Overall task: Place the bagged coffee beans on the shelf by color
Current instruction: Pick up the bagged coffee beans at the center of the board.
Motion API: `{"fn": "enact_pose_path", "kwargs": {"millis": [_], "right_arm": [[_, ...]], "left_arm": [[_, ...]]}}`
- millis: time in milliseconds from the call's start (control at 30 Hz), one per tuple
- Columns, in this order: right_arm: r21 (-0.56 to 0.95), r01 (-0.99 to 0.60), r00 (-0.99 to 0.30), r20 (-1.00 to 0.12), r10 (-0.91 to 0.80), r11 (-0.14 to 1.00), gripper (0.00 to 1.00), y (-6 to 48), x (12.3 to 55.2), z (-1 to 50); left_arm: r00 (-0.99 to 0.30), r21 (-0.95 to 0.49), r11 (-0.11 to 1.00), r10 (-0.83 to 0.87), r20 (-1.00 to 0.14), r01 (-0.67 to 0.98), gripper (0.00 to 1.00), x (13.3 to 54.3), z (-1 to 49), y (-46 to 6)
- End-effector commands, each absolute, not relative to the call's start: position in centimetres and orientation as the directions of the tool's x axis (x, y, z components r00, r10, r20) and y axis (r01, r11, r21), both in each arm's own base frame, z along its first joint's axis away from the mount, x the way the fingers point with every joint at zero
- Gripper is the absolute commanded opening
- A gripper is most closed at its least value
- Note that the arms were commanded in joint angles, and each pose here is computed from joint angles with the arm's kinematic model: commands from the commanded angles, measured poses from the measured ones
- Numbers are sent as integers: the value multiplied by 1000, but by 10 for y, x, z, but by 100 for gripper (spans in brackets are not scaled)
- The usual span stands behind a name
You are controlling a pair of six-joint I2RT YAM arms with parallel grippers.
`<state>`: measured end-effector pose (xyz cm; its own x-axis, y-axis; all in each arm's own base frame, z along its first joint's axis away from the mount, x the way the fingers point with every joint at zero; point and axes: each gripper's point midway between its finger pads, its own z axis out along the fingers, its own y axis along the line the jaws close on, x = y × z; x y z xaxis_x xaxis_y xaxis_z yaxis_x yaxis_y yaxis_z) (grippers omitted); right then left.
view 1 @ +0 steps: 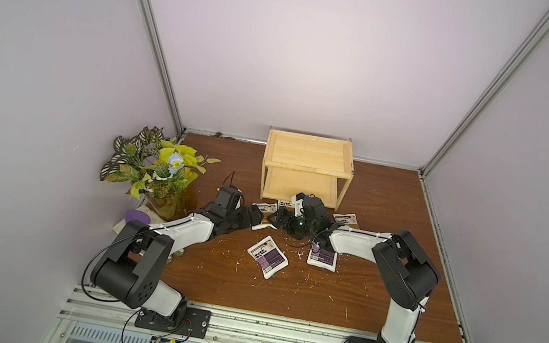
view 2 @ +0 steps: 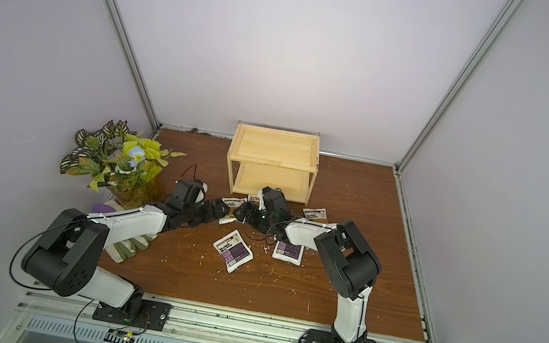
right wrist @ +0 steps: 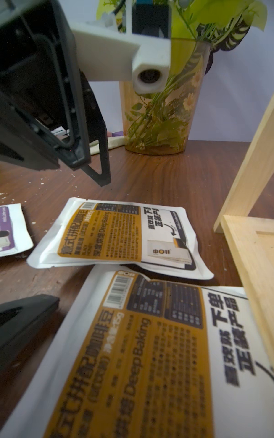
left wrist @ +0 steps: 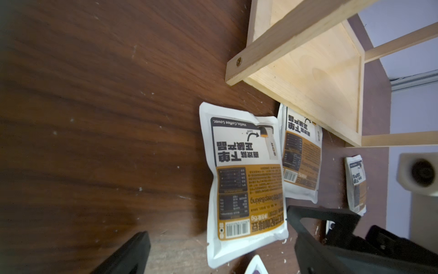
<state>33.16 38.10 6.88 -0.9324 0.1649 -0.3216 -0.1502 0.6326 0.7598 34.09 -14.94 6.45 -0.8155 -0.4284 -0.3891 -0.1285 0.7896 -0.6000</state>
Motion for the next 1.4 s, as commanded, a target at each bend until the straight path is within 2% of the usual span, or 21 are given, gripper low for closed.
{"fn": "enact_pose_path", "kwargs": {"millis": [0,133,567,967,1067,1200,1300,1367], "right_arm": [[781,-190,-922,-350,165,595,88,395,336,85],[791,-184,-932,-329,152,583,82,401,335,76],[831,-175,-937,-305,170,528,65,411,337,61],[853,-185,-945,-291,150,488,29,410,325,64],[858,-188,-947,-288,144,479,23,409,321,65],[863,-195,-949,-287,134,465,21,406,313,72],[867,-208,-950,-289,118,452,12,406,304,78],[871,-219,-949,-295,111,440,11,405,300,85]], "left_arm": [[-779,-685,716,-504,-373,-135,100,352,75,-144],[-740,-735,660,-570,-356,-155,100,356,77,-130],[-756,-784,604,-578,-307,-144,99,374,71,-133],[-772,-778,615,-553,-313,-125,99,375,69,-136],[-774,-774,621,-548,-316,-124,99,373,69,-136],[-774,-775,621,-546,-321,-117,99,371,76,-136],[-774,-772,625,-541,-327,-111,100,368,82,-135],[-776,-770,629,-536,-332,-106,99,366,87,-135]]}}
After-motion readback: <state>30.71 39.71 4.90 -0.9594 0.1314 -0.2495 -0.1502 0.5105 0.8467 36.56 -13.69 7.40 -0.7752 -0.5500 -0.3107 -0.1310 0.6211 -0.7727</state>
